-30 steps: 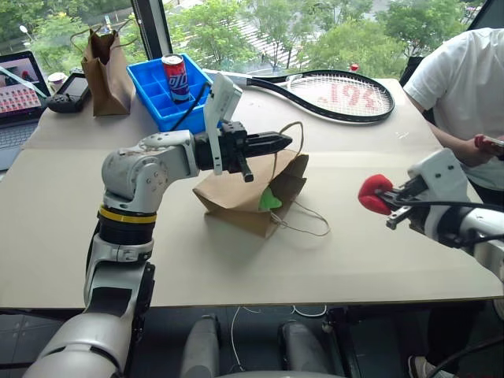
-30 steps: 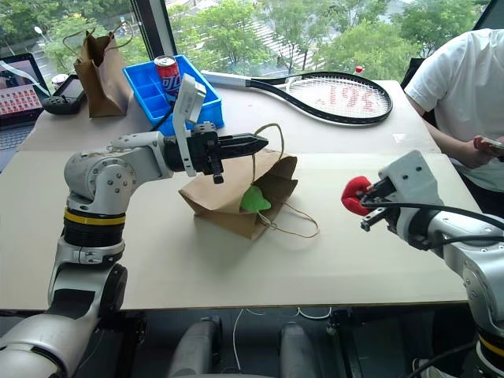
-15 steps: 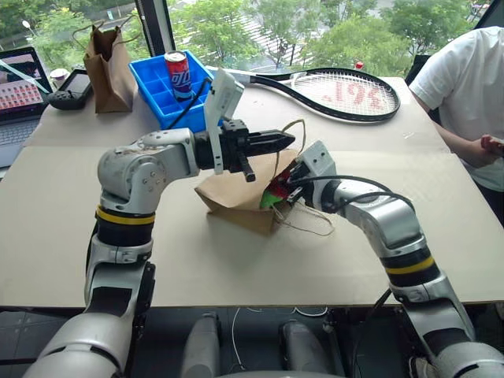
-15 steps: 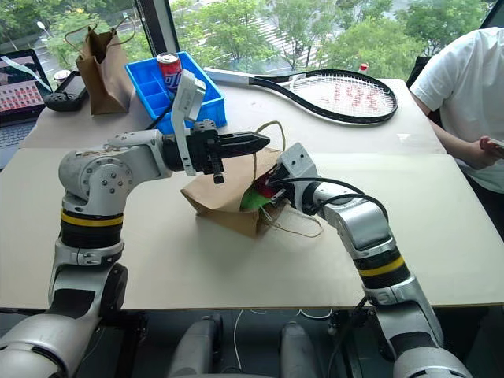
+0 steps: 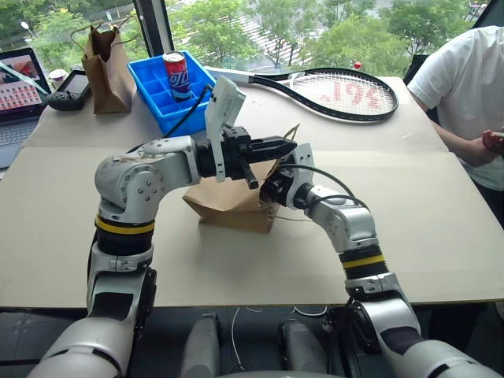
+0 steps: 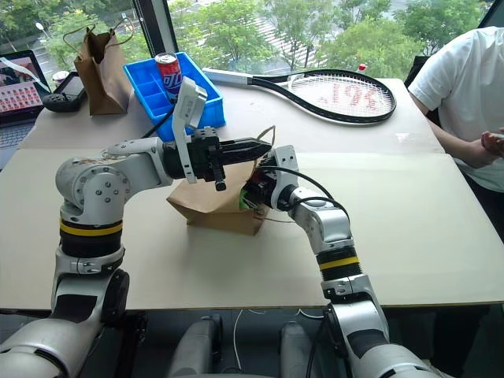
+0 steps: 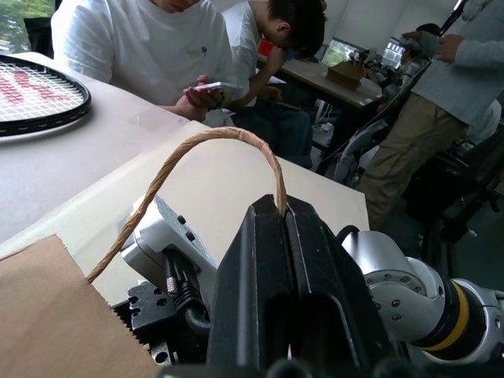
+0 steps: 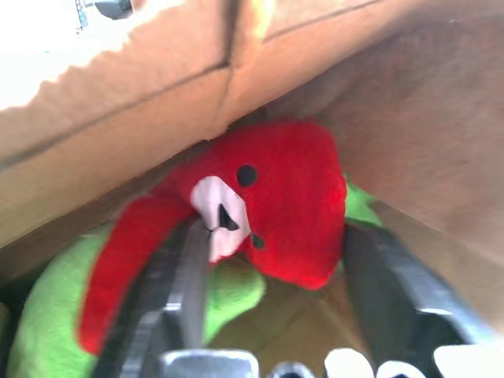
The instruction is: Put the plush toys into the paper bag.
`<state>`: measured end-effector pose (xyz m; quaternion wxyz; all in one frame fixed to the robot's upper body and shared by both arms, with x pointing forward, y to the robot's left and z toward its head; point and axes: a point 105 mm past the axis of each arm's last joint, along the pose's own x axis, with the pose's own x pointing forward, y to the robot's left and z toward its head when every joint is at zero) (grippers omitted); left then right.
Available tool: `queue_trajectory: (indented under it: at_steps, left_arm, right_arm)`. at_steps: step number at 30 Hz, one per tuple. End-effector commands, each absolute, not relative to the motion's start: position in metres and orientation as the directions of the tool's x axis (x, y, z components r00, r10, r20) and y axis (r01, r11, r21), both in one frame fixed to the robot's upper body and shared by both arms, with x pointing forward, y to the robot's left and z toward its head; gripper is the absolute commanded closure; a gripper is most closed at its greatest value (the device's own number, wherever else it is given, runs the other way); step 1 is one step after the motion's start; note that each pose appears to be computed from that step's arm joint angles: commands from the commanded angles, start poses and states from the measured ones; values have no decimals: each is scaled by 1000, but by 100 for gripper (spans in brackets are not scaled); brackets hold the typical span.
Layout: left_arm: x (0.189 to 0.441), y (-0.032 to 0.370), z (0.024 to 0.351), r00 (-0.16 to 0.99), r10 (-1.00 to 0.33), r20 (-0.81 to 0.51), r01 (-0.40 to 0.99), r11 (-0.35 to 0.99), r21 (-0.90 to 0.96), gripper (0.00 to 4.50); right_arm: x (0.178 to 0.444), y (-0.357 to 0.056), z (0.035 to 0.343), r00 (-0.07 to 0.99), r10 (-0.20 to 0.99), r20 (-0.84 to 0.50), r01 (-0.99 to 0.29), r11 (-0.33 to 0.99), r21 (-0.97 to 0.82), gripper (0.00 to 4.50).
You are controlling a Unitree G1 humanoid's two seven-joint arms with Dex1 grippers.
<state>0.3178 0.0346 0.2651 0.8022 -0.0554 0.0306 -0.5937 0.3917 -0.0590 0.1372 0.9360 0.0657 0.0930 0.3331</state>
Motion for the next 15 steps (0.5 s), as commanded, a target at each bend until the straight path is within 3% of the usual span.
queue_trajectory:
  at_steps: [1,9,15]
  left_arm:
    - [312,36,276,288,-956,52,955,282,-93,450]
    - [318,32,276,295,-953,71,952,287,-103,450]
    - [318,32,275,296,-952,83,952,287,-110,450]
  right_arm:
    - [384,-84,154,798,595,-96,-572,798,192,5]
    - [337,-124,156,764,625,-159,-584,775,240,5]
    - [298,-162,148,776,591,-221,-494,787,369,5]
